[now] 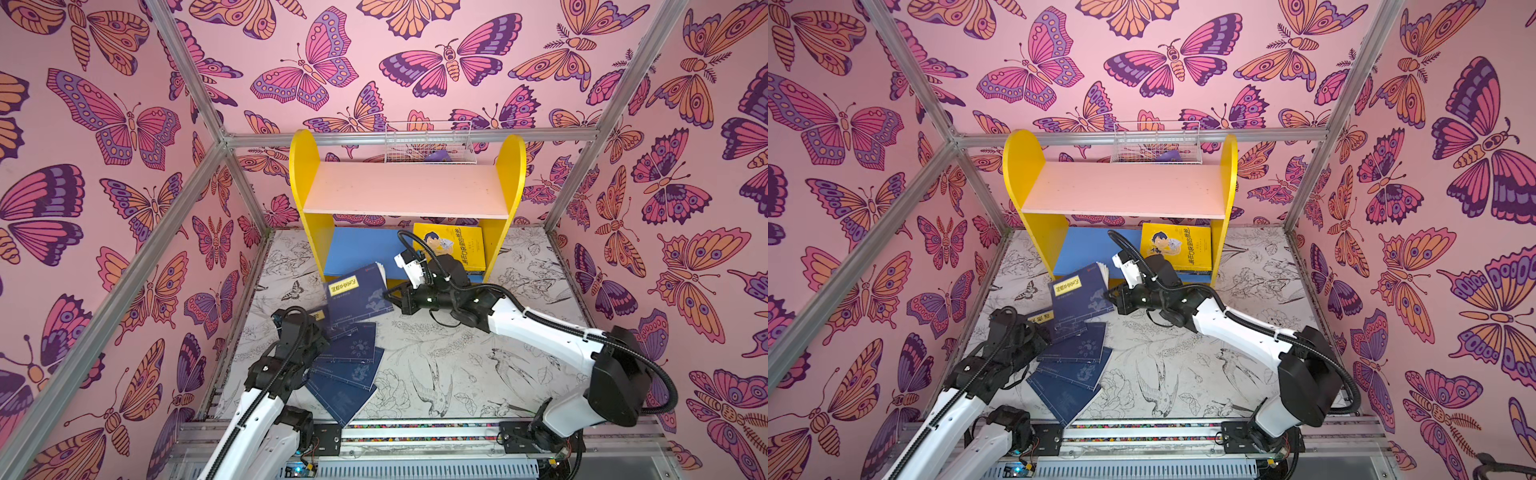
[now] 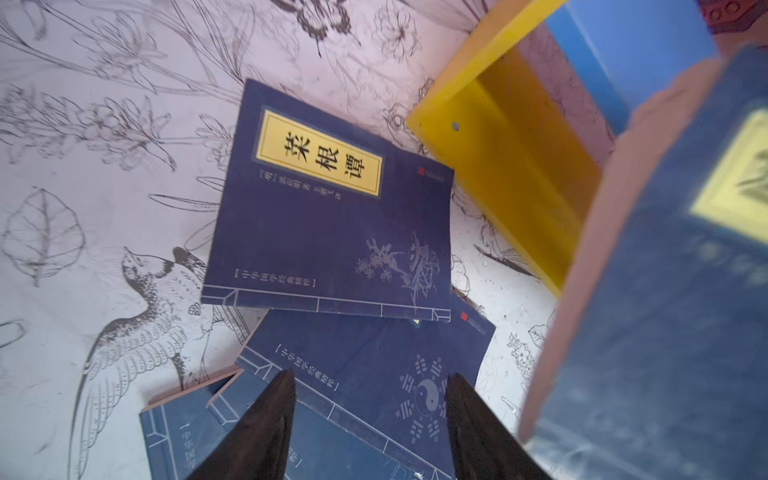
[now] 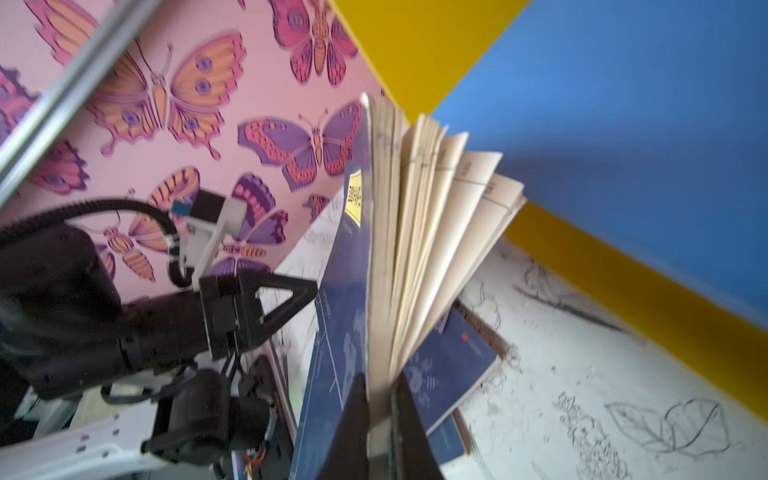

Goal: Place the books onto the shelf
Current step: 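Grasp the top blue book with the right gripper and lift it toward the shelf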

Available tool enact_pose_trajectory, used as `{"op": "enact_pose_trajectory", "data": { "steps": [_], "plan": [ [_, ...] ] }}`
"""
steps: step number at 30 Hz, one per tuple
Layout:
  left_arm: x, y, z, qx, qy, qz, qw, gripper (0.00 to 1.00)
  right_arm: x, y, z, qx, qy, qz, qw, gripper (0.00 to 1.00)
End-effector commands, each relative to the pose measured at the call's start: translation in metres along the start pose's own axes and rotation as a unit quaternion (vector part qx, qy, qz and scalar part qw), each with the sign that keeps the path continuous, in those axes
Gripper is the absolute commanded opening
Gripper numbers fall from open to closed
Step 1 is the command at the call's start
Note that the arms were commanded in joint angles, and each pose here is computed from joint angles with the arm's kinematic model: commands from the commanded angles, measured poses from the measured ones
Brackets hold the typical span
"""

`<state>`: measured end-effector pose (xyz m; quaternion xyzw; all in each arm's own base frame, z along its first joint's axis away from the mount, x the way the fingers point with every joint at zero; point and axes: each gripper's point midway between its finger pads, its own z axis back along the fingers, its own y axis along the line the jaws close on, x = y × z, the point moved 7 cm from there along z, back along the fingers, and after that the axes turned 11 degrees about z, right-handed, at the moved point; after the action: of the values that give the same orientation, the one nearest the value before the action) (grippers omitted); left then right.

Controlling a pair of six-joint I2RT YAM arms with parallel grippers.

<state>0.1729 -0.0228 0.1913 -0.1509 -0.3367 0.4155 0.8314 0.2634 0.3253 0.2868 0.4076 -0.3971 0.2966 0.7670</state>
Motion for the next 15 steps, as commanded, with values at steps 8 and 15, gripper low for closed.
{"op": "enact_pose_trajectory", "data": {
  "steps": [8,15],
  "plan": [
    [-0.006,0.026,0.000,0.064,-0.001,0.013,0.998,0.62,0.055,-0.042,-0.033,-0.116,-0.153,-0.023,0.981,0.00],
    [-0.008,0.026,-0.001,0.062,0.008,0.008,0.998,0.63,0.060,-0.060,-0.075,-0.127,-0.144,-0.041,0.980,0.00]
  ]
}}
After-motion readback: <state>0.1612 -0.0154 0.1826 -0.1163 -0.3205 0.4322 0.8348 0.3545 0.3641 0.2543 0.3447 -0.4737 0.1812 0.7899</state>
